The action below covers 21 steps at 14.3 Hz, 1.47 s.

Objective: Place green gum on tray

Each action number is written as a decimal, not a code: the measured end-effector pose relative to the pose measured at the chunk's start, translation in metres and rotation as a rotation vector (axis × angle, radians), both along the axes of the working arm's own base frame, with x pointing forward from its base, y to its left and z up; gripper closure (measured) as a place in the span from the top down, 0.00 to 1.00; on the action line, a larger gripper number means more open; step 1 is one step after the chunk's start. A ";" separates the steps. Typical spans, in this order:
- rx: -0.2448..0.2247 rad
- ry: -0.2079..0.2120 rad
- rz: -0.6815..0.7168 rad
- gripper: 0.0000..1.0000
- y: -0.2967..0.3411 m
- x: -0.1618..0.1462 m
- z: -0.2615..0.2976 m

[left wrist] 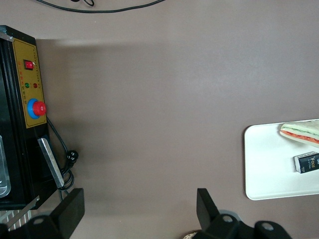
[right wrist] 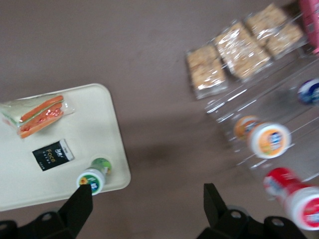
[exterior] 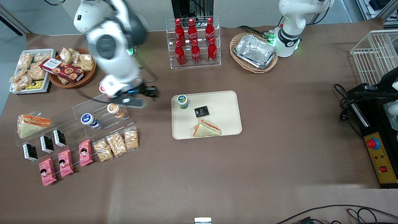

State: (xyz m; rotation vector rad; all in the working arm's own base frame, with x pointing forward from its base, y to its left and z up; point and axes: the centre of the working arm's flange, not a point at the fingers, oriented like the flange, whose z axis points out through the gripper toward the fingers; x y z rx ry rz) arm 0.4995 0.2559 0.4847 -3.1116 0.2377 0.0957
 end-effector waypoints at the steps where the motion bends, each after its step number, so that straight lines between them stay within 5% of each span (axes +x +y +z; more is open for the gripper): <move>1: 0.021 0.006 0.014 1.00 -0.037 0.013 0.020; 4: 0.045 0.022 0.069 1.00 -0.135 0.033 0.075; 8: -0.018 -0.029 0.179 1.00 -0.231 0.043 0.124; 16: -0.038 -0.048 0.250 1.00 -0.347 0.036 0.137; 21: -0.062 -0.046 0.248 0.99 -0.361 0.032 0.140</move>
